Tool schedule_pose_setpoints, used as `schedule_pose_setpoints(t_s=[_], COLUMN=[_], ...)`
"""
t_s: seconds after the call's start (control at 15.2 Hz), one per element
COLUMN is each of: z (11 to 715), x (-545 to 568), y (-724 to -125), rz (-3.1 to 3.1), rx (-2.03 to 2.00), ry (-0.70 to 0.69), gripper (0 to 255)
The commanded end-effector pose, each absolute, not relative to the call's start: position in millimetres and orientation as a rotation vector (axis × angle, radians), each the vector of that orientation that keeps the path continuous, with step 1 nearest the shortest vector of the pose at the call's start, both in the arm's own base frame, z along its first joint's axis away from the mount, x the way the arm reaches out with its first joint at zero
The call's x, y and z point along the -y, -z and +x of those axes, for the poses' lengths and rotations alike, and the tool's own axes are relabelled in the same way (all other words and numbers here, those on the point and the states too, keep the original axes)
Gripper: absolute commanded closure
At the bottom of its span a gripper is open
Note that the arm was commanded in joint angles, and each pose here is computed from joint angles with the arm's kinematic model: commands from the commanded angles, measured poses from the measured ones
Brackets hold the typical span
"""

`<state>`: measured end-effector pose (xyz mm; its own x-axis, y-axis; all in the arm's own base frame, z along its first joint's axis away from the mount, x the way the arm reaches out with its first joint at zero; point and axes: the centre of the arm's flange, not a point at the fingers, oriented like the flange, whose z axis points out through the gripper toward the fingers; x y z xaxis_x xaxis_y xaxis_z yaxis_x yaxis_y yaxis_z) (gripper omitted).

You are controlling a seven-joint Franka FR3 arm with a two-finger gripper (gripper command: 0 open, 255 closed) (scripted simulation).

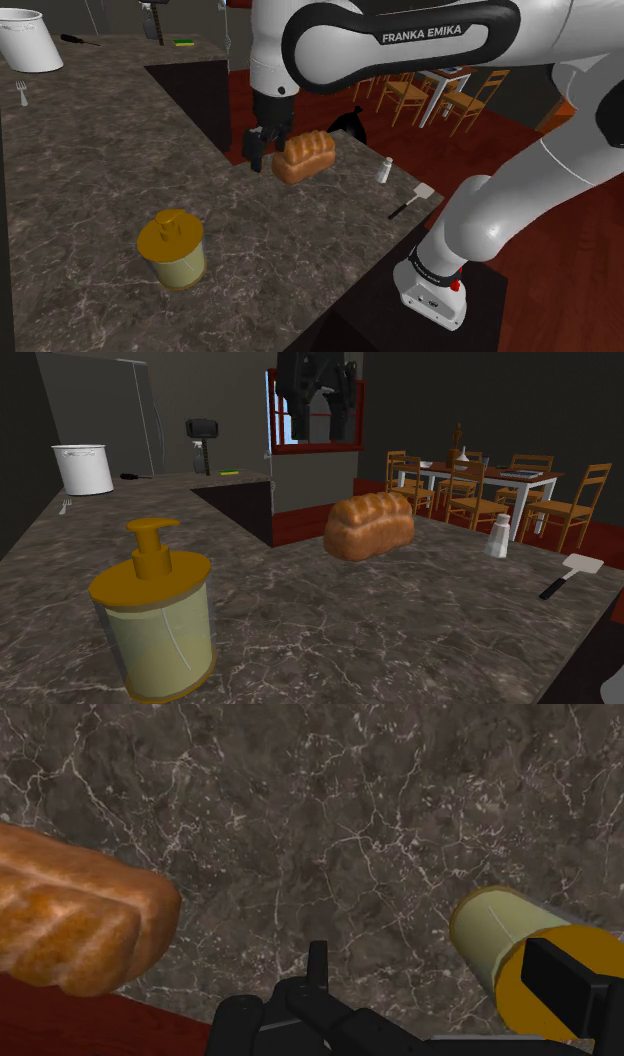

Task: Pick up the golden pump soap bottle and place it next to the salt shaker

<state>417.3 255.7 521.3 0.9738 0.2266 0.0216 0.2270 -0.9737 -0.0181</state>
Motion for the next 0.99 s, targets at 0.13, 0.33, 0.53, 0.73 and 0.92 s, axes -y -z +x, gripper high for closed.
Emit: schedule_pose_setpoints(t_s=[0.13, 0.33, 0.53, 0.73, 0.92], z=[439, 453, 467, 480, 493], x=[-306, -343, -380, -416, -453], y=[-504, -491, -477, -463, -448], rz=[-3.109, -3.116, -3.123, -3.13, -3.137], rx=[0.367, 0.377, 0.386, 0.396, 0.406], ry=[0.002, -0.019, -0.041, -0.062, -0.084], gripper=[0, 0, 0, 0, 0])
